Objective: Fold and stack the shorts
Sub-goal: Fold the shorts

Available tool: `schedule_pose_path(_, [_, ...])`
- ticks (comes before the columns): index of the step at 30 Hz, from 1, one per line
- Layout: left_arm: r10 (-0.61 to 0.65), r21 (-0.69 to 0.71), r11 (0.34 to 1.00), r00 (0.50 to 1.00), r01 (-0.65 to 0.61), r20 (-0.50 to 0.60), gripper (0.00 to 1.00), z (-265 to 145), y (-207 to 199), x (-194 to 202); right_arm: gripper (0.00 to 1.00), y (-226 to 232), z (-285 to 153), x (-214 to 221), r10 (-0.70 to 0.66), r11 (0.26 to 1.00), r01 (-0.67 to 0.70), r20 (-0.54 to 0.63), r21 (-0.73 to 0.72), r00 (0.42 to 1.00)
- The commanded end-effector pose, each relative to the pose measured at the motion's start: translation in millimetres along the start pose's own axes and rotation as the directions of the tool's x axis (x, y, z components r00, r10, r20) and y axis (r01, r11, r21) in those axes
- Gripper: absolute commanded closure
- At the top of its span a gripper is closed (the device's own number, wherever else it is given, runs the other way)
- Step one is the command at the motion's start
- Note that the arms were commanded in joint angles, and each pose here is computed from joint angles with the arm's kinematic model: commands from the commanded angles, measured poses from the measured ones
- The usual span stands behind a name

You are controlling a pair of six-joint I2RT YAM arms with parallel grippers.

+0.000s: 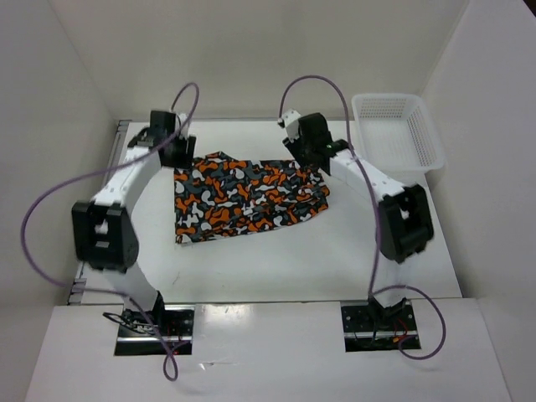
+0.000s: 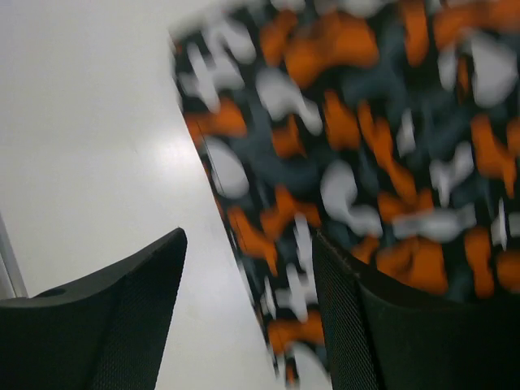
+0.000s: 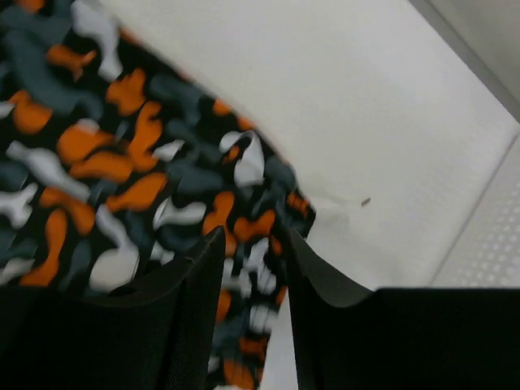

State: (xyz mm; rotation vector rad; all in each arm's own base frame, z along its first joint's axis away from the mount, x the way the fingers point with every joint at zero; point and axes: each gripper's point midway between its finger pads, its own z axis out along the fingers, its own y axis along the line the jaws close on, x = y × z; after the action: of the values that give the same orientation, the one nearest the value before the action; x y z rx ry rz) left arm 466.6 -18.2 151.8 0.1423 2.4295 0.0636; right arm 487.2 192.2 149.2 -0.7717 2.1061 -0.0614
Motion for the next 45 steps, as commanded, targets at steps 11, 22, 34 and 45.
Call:
schedule_pose_path(11, [0.184,0.088,0.982,0.937,-0.165,-0.297,0.28,13.5,-65.1,161.4,0.70,44.5,-5.2,66.8,-0.108,0.978,0.093,-0.071,-0.189,0.992])
schedule_pose_path(22, [0.215,0.087,0.976,0.854,-0.198,-0.474,0.28,16.6,-58.2,229.1,1.00,57.3,-51.6,179.8,-0.447,0.872,0.361,-0.236,-0.332,0.863])
schedule_pose_path(34, [0.189,0.070,0.982,0.863,-0.177,-0.469,0.29,18.3,-51.3,211.6,1.00,40.3,-58.0,165.3,-0.426,0.898,0.386,-0.199,-0.212,0.883])
schedule_pose_path(45, [0.335,0.341,0.904,0.922,-0.258,-0.192,0.27,-53.3,-154.4,112.2,1.00,61.6,-102.9,29.6,-0.111,0.937,0.138,0.102,-0.320,0.989])
